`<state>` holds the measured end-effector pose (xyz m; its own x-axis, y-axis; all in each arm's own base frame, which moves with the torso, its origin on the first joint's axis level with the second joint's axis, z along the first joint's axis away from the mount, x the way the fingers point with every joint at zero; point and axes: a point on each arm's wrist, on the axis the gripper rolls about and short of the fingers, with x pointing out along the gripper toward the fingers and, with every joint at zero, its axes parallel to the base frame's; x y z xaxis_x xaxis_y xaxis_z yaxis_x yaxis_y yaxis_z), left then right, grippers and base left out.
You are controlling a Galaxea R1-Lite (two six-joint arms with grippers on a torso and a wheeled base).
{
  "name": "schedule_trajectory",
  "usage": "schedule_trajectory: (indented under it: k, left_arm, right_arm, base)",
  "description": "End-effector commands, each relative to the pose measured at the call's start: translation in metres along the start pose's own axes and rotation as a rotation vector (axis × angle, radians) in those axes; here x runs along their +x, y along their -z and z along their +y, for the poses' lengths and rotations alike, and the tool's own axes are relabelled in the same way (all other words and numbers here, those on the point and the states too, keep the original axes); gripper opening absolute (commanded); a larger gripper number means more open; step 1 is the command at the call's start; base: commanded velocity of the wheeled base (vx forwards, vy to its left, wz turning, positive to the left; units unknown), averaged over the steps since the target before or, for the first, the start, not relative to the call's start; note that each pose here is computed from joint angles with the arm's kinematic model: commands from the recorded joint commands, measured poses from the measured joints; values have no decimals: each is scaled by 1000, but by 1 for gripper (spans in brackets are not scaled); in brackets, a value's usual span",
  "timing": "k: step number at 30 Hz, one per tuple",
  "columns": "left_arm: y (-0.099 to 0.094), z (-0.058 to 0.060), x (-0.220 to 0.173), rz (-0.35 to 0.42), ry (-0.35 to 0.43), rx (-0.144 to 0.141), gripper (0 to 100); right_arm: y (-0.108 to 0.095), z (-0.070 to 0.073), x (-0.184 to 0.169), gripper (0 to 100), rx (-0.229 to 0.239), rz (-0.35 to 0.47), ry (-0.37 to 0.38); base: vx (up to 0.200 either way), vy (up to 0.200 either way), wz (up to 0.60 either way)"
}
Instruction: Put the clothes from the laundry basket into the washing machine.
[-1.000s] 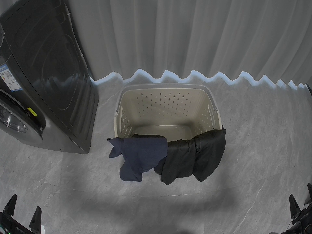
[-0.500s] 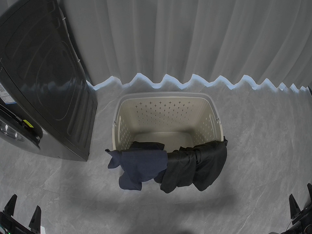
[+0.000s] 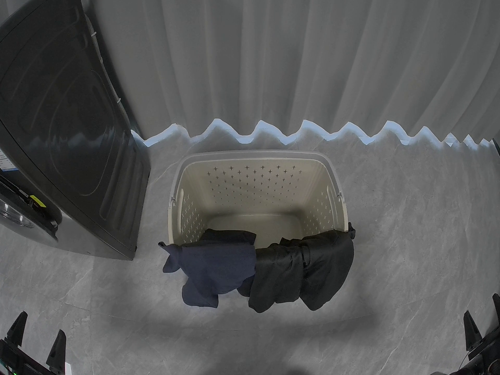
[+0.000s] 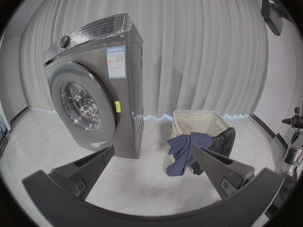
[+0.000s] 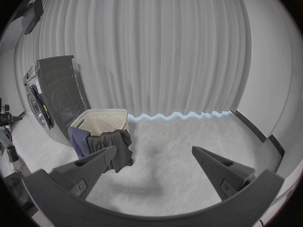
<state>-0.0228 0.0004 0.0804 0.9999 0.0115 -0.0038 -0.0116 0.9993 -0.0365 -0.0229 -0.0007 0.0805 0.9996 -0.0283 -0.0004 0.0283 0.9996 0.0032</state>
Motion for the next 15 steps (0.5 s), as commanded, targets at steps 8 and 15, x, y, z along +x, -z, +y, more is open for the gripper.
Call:
schedule_trajectory:
  k: [8, 15]
  left_arm:
    - [5, 0, 0, -1, 1, 0, 100]
    - [5, 0, 0, 1, -1, 1, 100]
  right_arm:
    - [5, 0, 0, 100, 0, 0, 1]
    - [5, 0, 0, 100, 0, 0, -1]
  base:
    - [50, 0, 0]
    - [143, 0, 0]
